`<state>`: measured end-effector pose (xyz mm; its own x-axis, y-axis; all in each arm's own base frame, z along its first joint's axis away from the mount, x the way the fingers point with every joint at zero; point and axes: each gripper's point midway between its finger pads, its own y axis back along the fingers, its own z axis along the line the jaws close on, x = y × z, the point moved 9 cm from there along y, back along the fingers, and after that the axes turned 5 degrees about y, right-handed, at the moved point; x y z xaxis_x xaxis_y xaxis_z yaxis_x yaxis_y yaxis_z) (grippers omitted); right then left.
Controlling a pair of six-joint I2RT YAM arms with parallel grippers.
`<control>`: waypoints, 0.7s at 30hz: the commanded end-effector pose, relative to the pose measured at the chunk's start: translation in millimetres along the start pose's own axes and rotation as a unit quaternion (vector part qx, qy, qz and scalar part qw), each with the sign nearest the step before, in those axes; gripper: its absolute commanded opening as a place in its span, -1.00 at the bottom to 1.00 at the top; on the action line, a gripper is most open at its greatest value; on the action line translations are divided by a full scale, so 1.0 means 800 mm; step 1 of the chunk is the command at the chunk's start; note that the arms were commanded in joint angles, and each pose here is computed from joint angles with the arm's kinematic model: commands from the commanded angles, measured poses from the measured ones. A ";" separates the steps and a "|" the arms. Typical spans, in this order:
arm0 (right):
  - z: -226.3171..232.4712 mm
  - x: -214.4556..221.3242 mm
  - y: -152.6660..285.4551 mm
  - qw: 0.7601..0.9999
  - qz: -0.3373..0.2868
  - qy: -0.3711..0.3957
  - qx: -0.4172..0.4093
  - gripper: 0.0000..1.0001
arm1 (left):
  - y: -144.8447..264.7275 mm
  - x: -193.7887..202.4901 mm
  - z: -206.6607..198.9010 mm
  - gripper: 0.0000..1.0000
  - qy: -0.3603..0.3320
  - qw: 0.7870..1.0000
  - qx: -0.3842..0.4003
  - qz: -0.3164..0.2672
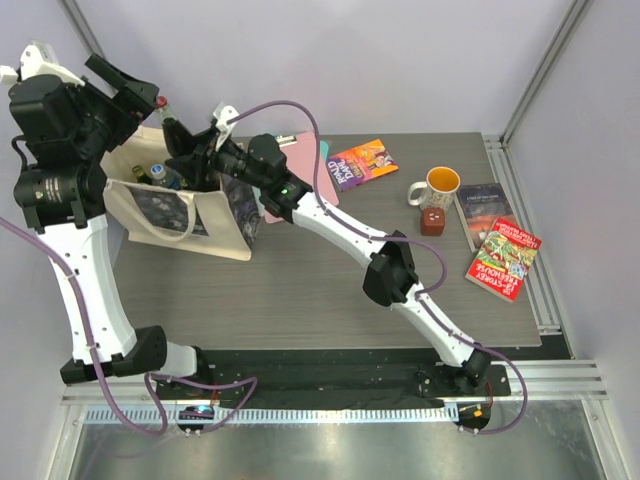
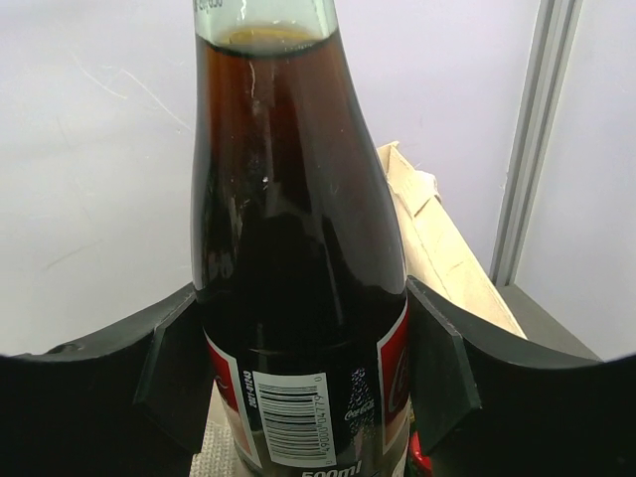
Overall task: Take the beverage out of the canvas bag
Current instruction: Place the drink at the center of the board.
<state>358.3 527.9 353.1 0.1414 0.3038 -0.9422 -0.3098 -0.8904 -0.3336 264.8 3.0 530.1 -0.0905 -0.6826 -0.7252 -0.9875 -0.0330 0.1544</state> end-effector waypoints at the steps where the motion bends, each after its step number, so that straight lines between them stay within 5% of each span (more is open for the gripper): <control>1: 0.007 -0.190 0.019 0.982 -0.189 0.015 -0.023 -0.97 | 0.042 -0.028 -0.018 0.74 -0.038 0.996 0.021 -0.077; 8: 0.006 -0.250 0.039 0.971 -0.237 -0.007 -0.038 -0.97 | 0.084 -0.037 -0.020 0.85 -0.048 0.989 0.024 -0.140; 21: 0.023 -0.328 0.069 0.956 -0.287 -0.010 -0.064 -0.97 | 0.105 -0.014 0.004 0.87 -0.050 0.989 -0.002 -0.137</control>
<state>373.1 502.4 370.6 -0.0436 0.3745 -0.9262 -0.3094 -0.8865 -0.3439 179.9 7.2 550.8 0.1456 -0.5954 -0.7901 -0.9807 -0.1925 -0.0356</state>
